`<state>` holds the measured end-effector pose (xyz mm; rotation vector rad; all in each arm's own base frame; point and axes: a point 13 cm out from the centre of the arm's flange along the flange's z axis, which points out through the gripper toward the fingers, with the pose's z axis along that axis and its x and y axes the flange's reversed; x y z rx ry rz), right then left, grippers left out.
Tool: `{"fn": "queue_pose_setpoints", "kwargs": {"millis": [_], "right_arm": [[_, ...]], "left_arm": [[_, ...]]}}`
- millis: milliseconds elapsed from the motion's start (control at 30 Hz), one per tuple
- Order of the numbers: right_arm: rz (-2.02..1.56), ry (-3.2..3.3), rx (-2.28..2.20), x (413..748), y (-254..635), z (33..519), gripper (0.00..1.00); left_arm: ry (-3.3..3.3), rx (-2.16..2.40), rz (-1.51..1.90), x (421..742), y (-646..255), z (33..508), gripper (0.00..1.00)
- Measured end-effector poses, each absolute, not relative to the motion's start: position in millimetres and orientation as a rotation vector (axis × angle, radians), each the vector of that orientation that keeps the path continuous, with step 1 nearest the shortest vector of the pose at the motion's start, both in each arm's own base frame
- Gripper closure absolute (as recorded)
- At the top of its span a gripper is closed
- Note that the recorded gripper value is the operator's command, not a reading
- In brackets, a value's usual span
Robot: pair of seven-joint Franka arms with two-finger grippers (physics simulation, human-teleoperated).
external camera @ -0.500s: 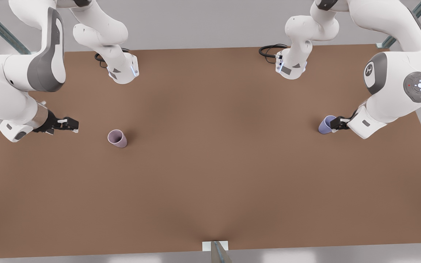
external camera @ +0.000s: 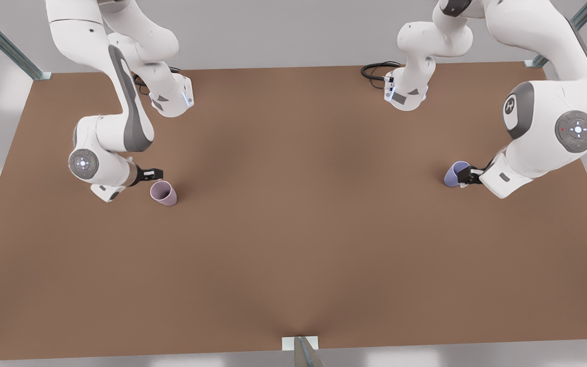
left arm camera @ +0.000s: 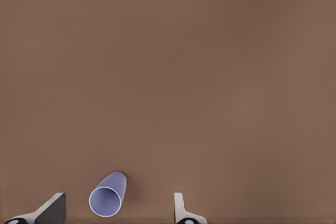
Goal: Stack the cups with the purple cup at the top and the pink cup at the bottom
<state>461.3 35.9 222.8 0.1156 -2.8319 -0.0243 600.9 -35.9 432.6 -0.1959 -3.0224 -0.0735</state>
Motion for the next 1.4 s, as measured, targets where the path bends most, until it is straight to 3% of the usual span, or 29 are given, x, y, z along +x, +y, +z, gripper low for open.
{"fn": "queue_pose_setpoints", "kwargs": {"millis": [267, 700, 733, 833, 900, 1000, 1233, 1333, 1400], "right_arm": [[-0.032, -2.953, 0.004, 464.2, -1.3, 162.6, 0.0], [-0.021, -3.007, 0.016, 461.4, -3.2, 117.9, 0.03], [-0.022, -3.0, 0.013, 455.5, -5.1, 112.9, 0.06], [-0.022, -2.987, 0.018, 443.7, -5.8, 97.8, 0.32], [-0.02, -2.985, 0.027, 442.3, -4.8, 87.8, 0.43], [-0.024, -2.999, 0.041, 447.5, -2.1, 83.2, 0.79], [-0.035, -3.082, 0.105, 483.2, 14.7, 124.5, 0.79], [-0.072, -3.168, 0.283, 532.7, 95.2, 189.2, 0.79], [-0.148, -3.199, 0.439, 568.1, 197.6, 229.7, 0.79]], "left_arm": [[-3.014, -0.209, -0.073, 602.1, -36.0, 426.5, 0.0], [-2.994, -0.217, -0.075, 605.5, -34.5, 412.5, 0.0], [-2.995, -0.214, -0.076, 605.7, -33.4, 412.7, 0.0], [-2.999, -0.195, -0.078, 607.1, -25.5, 412.7, 0.0], [-2.999, -0.194, -0.078, 608.6, -24.4, 410.2, 0.0], [-3.002, -0.194, -0.08, 610.9, -23.7, 407.8, 0.0], [-3.006, -0.194, -0.081, 613.7, -22.2, 405.2, 0.0], [-3.009, -0.185, -0.082, 614.2, -17.9, 405.7, 0.0], [-3.011, -0.187, -0.081, 614.0, -18.5, 407.0, 0.0]]}}
